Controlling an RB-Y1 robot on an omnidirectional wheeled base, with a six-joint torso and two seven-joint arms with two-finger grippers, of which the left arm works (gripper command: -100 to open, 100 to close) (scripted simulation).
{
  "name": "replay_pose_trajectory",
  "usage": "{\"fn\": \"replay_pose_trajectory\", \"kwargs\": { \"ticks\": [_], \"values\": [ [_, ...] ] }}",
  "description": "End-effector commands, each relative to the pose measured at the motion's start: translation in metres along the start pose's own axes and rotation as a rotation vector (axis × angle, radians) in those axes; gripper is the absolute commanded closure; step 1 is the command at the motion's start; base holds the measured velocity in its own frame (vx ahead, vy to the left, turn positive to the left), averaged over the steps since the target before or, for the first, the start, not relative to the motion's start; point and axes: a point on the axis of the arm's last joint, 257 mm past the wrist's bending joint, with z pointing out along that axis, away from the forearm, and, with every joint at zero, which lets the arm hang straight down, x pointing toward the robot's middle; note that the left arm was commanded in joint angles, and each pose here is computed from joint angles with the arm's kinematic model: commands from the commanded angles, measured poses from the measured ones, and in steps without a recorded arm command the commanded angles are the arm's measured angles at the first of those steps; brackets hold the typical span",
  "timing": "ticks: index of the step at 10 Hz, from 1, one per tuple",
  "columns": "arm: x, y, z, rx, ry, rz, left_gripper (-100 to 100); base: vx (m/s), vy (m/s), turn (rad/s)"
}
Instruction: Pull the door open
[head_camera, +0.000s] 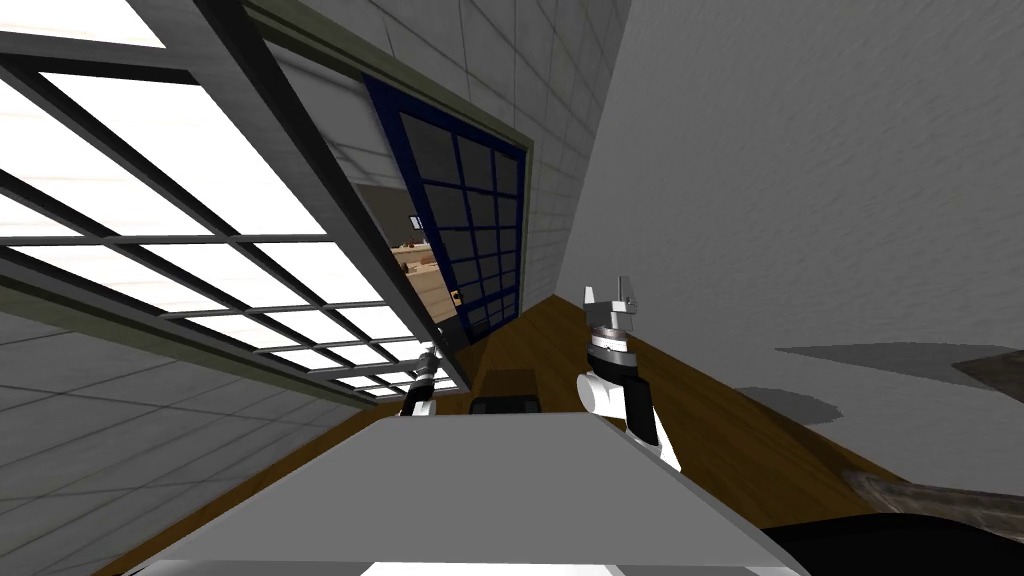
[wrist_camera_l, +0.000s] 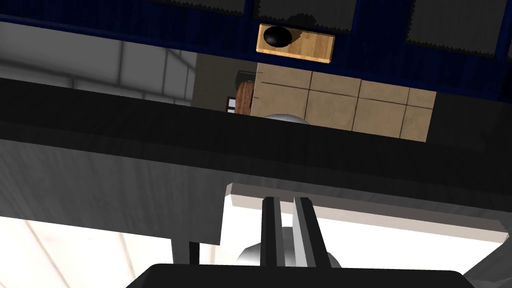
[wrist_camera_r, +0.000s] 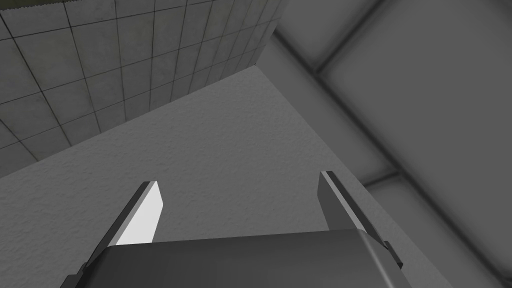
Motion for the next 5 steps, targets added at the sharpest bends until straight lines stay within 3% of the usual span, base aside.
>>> {"fn": "replay_pose_trajectory", "kwargs": {
  "ticks": [1,2,3,5],
  "values": [
    [-0.02,0.003,-0.003,-0.013,-0.034,-0.036,100,-0.044,0.019,-0.092],
    [-0.019,0.002,-0.002,-0.009,-0.034,-0.069,100,-0.091,0.052,-0.167],
    [0.0,-0.005,0.0039,0.013,-0.006,-0.108,-100,-0.095,0.025,-0.181],
    [0.001,-0.006,0.0042,0.018,-0.008,-0.16,-100,-0.069,0.008,-0.091]
  ]
}}
